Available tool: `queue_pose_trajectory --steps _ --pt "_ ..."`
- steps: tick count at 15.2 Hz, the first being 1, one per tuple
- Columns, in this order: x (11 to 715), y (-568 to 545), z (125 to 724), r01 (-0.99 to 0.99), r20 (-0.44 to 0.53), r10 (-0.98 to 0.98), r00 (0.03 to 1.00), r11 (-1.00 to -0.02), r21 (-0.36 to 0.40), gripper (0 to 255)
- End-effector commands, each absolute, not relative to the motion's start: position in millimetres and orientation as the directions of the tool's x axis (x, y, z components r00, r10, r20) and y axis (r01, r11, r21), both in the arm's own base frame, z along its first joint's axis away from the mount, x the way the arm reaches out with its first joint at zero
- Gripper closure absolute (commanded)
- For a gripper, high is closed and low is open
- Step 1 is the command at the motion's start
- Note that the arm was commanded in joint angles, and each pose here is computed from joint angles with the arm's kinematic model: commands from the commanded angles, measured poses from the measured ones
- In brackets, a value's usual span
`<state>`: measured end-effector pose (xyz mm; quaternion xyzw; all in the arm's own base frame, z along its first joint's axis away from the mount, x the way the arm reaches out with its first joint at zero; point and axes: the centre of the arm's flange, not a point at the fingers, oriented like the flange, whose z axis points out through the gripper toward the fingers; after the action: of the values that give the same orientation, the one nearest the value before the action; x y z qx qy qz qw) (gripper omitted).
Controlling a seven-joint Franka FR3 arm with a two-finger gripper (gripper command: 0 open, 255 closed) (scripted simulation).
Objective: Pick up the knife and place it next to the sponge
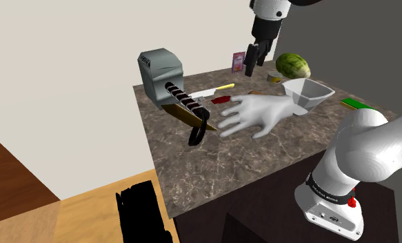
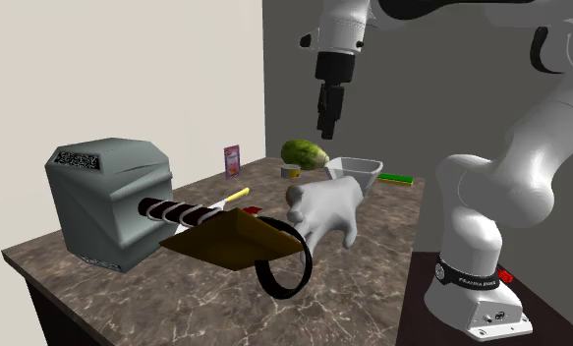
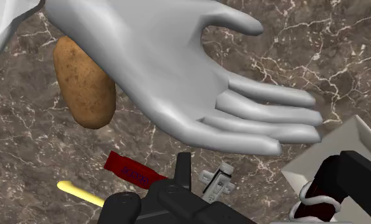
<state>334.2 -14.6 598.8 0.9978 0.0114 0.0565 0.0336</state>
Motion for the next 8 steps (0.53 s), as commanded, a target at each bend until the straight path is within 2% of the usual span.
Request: queue_pose_trajectory --steps 1,8 --pt "334 -15 599 0.019 0.112 0.027 0.993 -0.997 0.068 0" --pt "384 -84 555 0.238 0.082 0.243 0.966 -0.969 0.066 0"
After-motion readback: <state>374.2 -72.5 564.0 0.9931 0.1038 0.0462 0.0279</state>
